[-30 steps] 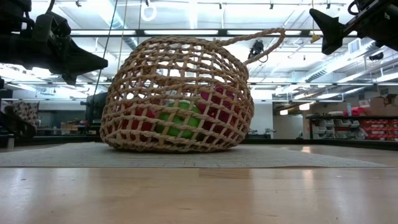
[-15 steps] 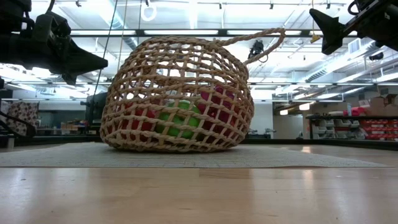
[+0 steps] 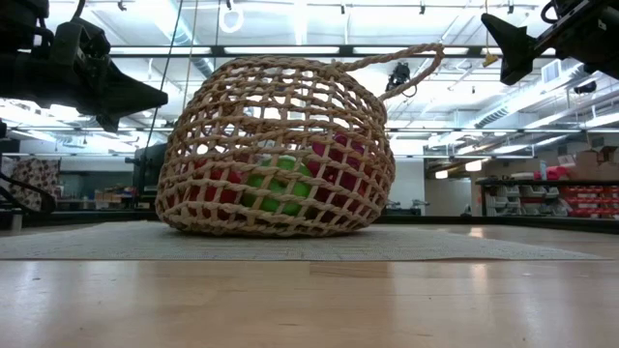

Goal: Build produce basket
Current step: Return to Home Position

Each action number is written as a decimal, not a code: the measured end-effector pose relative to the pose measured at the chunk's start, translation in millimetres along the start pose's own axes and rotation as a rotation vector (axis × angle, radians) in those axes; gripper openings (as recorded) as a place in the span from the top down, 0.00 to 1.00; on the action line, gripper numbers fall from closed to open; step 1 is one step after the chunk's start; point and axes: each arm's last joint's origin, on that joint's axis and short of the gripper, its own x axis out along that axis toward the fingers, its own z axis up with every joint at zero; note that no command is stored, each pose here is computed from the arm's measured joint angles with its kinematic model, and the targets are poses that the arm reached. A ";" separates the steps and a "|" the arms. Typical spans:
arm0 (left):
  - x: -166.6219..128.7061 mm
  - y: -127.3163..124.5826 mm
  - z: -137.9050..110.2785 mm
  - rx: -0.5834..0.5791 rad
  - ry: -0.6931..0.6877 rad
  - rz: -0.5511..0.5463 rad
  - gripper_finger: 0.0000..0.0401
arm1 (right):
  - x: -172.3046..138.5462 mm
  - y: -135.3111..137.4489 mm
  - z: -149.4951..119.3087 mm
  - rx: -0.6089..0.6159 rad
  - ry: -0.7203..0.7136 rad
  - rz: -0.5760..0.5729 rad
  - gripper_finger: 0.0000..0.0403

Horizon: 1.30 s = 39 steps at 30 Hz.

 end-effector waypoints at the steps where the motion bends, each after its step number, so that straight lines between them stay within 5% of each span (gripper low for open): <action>1: 0.0 0.0 0.0 0.000 0.000 0.000 0.92 | 0.0 0.0 0.0 0.000 0.000 0.000 0.13; 39: 0.0 0.0 0.1 0.000 0.000 0.000 0.92 | 0.0 0.0 0.0 0.000 0.000 0.001 0.13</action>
